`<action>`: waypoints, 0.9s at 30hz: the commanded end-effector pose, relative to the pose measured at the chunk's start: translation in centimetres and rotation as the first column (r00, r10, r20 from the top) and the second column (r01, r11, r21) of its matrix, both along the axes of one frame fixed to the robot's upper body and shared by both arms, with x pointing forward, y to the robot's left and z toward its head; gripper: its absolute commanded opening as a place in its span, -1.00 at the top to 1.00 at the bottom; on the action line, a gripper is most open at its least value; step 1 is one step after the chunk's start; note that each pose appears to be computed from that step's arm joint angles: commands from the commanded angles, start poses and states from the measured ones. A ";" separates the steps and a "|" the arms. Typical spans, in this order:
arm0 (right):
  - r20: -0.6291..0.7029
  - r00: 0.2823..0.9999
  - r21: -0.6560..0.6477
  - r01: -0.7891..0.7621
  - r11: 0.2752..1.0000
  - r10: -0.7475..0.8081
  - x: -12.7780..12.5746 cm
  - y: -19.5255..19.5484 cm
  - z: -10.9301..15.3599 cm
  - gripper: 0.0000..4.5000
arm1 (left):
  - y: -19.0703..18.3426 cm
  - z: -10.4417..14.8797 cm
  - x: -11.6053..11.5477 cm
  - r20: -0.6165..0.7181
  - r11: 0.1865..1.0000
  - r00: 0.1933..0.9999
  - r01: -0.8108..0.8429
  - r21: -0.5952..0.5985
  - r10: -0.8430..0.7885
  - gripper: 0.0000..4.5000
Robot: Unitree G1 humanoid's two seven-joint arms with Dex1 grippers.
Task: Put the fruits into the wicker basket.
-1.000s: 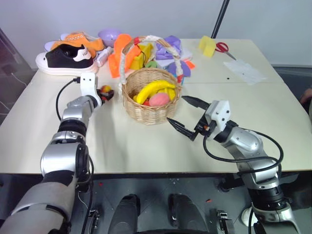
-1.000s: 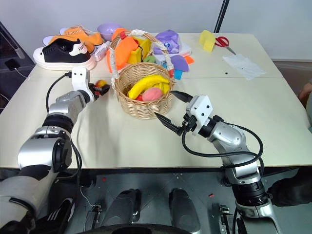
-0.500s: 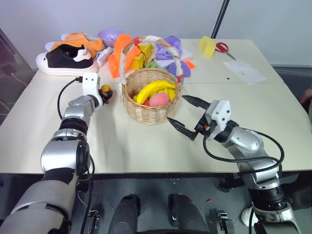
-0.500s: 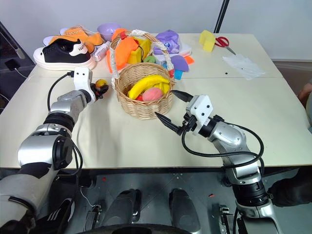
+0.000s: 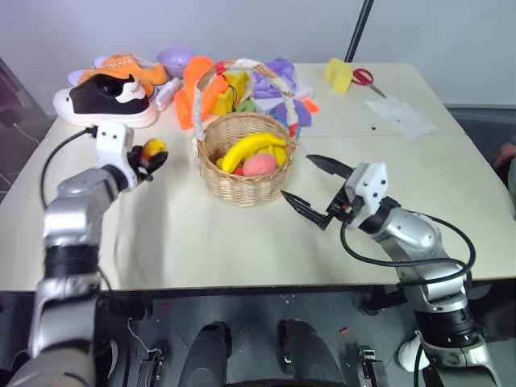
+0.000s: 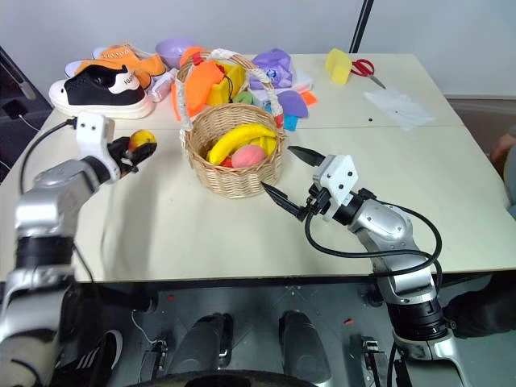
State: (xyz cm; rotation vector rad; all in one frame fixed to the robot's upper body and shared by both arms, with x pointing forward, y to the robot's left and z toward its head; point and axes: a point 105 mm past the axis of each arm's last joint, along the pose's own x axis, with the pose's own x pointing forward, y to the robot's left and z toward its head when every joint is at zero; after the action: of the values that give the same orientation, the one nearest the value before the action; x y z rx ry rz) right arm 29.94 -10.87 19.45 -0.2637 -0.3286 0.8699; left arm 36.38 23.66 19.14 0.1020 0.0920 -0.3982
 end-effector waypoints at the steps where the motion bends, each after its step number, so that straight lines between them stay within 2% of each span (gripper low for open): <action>1: 0.056 0.998 0.057 0.009 0.998 -0.012 -0.3 -0.8 1.7 -1.00 | -2.9 4.9 -4.4 0.151 0.978 0.972 0.195 -0.080 -0.181 -0.01; 3: 0.046 0.999 0.041 0.005 0.999 -0.007 -0.3 -0.7 1.4 -1.00 | -4.6 5.7 -5.0 0.188 0.966 0.960 0.232 -0.115 -0.208 -0.01; 6: 0.048 0.999 0.039 -0.009 0.999 0.008 -0.2 -0.1 1.3 -1.00 | -7.6 6.8 -3.8 0.242 0.952 0.948 0.252 -0.175 -0.207 -0.01; 10: 0.057 0.998 0.029 -0.011 1.000 0.010 -0.1 0.2 1.4 -1.00 | -11.6 6.7 -1.2 0.229 0.922 0.954 0.258 -0.289 -0.195 -0.01; 13: 0.057 0.998 0.024 -0.003 1.000 0.001 0.0 0.2 1.3 -1.00 | -14.4 6.5 0.5 0.230 0.917 0.952 0.266 -0.296 -0.202 -0.01; 17: 0.063 0.998 0.030 0.008 1.000 -0.010 -0.1 0.2 1.4 -1.00 | -15.3 6.3 2.5 0.218 0.928 0.967 0.196 -0.317 -0.130 -0.01; 18: 0.062 0.998 0.032 0.018 0.999 -0.020 -0.1 0.1 1.4 -1.00 | -15.5 6.4 2.4 0.224 0.924 0.963 0.215 -0.316 -0.148 -0.43; 21: 0.057 0.998 0.026 0.034 0.999 -0.035 -0.1 -0.2 1.1 -1.00 | -15.3 6.5 2.5 0.242 0.928 0.959 0.219 -0.300 -0.148 -0.97; 23: 0.055 0.998 0.025 0.032 0.999 -0.034 -0.2 -0.2 1.0 -1.00 | -15.1 6.5 2.6 0.247 0.939 0.959 0.204 -0.277 -0.136 -0.97; 27: 0.050 0.998 0.034 0.042 0.999 -0.044 -0.1 -0.4 1.0 -1.00 | -15.4 6.3 0.3 0.292 0.929 0.925 0.309 -0.202 -0.244 -0.97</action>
State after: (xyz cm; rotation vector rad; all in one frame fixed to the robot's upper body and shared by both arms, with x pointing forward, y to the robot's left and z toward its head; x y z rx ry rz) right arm 30.28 -11.14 19.04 -0.2524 -0.3203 0.8275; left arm 38.09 8.81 24.04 -0.1150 -0.1686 -0.6167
